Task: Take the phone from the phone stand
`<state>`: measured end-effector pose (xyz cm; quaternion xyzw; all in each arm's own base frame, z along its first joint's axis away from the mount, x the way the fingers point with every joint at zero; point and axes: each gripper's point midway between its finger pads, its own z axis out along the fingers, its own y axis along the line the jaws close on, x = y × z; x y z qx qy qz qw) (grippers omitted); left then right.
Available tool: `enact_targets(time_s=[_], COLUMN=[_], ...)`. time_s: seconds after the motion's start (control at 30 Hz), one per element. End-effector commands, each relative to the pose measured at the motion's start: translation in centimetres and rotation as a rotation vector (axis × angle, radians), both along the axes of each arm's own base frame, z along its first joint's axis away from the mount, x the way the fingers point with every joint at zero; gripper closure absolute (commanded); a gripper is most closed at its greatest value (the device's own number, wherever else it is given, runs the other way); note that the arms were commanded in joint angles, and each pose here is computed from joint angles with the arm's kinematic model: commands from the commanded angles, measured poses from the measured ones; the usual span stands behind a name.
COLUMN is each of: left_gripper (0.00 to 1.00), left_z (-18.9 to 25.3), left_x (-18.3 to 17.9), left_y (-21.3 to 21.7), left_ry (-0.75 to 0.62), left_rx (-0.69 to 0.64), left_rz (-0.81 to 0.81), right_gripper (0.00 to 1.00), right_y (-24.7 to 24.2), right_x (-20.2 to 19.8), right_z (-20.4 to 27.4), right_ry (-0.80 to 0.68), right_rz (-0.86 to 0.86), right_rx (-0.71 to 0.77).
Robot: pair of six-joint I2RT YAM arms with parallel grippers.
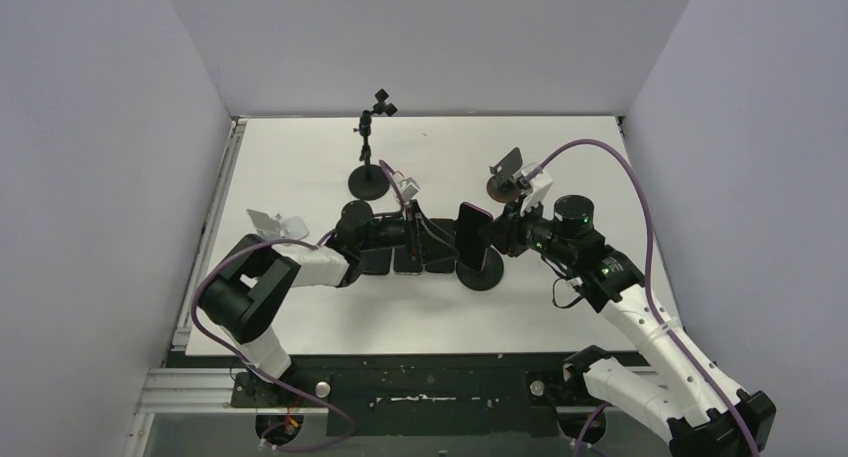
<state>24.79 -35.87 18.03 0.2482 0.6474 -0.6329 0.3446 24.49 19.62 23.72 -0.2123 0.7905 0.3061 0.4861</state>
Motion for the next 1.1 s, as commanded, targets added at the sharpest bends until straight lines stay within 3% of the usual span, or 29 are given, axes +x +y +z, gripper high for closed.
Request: enact_targets(time_s=[0.0,0.33,0.7,0.77,0.83,0.87,1.0,1.07], left_gripper=[0.35,0.49,0.99,1.00,1.00,1.00,1.00,1.00], left_z=[1.1,1.6,2.5,2.6,2.6,2.7,2.6,2.6], left_x=[-1.2,-1.6,-0.3,0.0,0.5,0.6,1.1,1.2], left_y=[-1.4,-3.1,-3.6,-3.7,-3.7,-3.7,-3.8,-3.9], left_ry=[-0.066,-0.070,-0.109,-0.120,-0.124,-0.133,-0.151,-0.161], left_rx=[-0.017,-0.063,-0.113,-0.114,-0.105,-0.102,-0.070,-0.055], left_rz=[-0.045,-0.061,0.057,0.086,0.126,0.141,0.204,0.233], right_gripper=[1.00,1.00,1.00,0.90,0.65,0.46,0.18,0.12], right_y=[0.4,0.9,0.2,-0.2,-0.5,-0.7,-1.8,-2.4], right_x=[0.6,1.0,2.5,2.7,2.8,2.8,3.1,3.3], right_z=[2.0,2.2,2.4,2.5,2.7,2.8,3.6,4.1], right_ry=[-0.077,-0.065,-0.047,-0.043,-0.041,-0.040,-0.031,-0.028], right_rz=[0.020,0.027,-0.051,-0.076,-0.100,-0.112,-0.179,-0.218], right_rx=[0.038,0.046,0.026,0.025,0.019,0.015,-0.008,-0.021])
